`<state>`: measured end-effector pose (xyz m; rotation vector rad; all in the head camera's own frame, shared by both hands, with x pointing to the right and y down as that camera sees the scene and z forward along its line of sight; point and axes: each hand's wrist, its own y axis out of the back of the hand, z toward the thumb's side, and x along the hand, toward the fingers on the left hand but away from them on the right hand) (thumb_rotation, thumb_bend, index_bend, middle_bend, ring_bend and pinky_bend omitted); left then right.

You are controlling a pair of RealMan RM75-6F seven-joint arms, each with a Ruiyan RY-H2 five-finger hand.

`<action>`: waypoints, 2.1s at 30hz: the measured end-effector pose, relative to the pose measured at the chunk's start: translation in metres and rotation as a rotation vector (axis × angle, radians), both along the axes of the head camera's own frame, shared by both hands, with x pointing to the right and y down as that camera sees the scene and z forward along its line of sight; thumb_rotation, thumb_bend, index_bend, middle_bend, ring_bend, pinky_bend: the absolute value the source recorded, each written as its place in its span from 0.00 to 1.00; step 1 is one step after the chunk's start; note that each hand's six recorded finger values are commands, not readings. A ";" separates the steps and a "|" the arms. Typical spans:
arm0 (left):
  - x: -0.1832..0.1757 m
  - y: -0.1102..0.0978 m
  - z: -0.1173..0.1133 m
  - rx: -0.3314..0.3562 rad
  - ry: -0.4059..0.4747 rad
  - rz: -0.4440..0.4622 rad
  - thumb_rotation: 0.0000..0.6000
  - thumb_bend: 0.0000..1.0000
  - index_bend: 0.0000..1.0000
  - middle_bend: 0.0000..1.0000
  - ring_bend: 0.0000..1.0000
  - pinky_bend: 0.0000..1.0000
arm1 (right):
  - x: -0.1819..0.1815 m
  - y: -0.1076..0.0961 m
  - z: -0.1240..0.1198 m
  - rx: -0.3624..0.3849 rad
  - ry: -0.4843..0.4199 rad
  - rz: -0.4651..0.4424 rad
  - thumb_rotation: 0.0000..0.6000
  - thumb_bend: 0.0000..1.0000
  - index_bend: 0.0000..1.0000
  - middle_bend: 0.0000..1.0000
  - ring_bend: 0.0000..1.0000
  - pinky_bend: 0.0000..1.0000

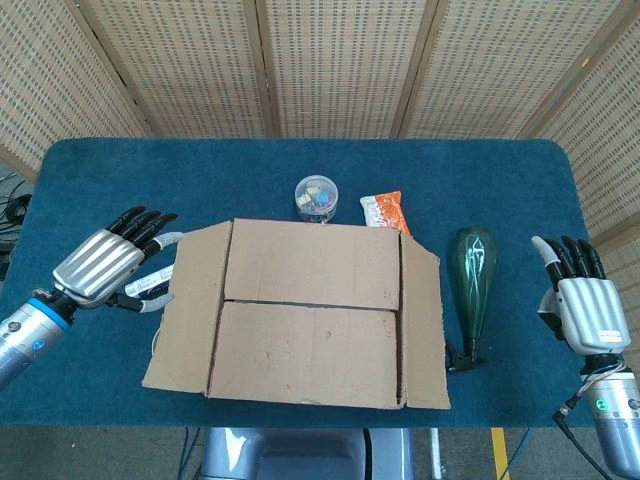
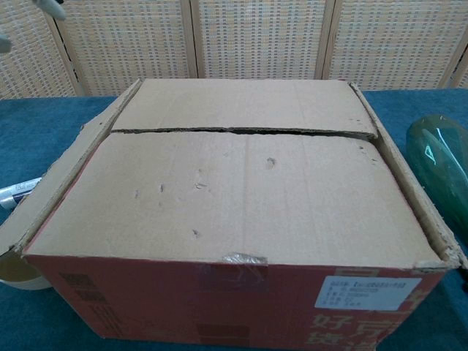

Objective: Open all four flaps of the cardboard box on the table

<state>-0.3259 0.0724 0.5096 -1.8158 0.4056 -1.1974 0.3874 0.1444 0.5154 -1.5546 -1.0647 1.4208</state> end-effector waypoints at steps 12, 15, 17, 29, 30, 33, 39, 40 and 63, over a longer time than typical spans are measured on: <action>0.064 0.007 0.031 0.058 0.074 0.023 0.85 0.25 0.00 0.00 0.00 0.00 | -0.008 0.003 0.012 -0.032 0.009 -0.033 1.00 1.00 0.06 0.11 0.00 0.03; 0.075 0.009 0.036 0.059 0.077 0.024 0.85 0.25 0.00 0.00 0.00 0.00 | -0.010 0.004 0.014 -0.033 0.011 -0.040 1.00 0.98 0.06 0.11 0.00 0.03; 0.082 0.010 0.041 0.056 0.079 0.025 0.85 0.25 0.00 0.00 0.00 0.00 | -0.012 0.004 0.017 -0.034 0.009 -0.043 1.00 0.98 0.06 0.11 0.00 0.03; 0.107 0.014 0.053 -0.008 0.139 -0.017 0.86 0.25 0.00 0.00 0.00 0.00 | -0.016 0.009 0.028 -0.008 0.003 -0.038 1.00 0.98 0.06 0.10 0.00 0.00; 0.108 0.014 0.053 -0.011 0.142 -0.018 0.85 0.25 0.00 0.00 0.00 0.00 | -0.016 0.009 0.029 -0.007 0.001 -0.036 1.00 0.98 0.06 0.10 0.00 0.00; 0.111 0.015 0.054 -0.019 0.150 -0.021 0.86 0.25 0.00 0.00 0.00 0.00 | -0.016 0.010 0.031 -0.001 -0.002 -0.030 1.00 0.97 0.06 0.10 0.00 0.00; 0.115 0.016 0.058 -0.028 0.153 -0.021 0.86 0.25 0.00 0.00 0.00 0.00 | -0.017 0.010 0.033 0.013 -0.009 -0.020 1.00 0.97 0.06 0.10 0.00 0.00; 0.116 0.016 0.058 -0.030 0.153 -0.020 0.86 0.25 0.00 0.00 0.00 0.00 | -0.017 0.011 0.034 0.014 -0.010 -0.020 1.00 0.97 0.06 0.10 0.00 0.00; 0.137 0.021 0.083 0.059 0.091 -0.001 0.86 0.24 0.00 0.00 0.00 0.00 | -0.011 0.013 0.032 0.029 -0.040 0.008 1.00 0.97 0.06 0.09 0.00 0.00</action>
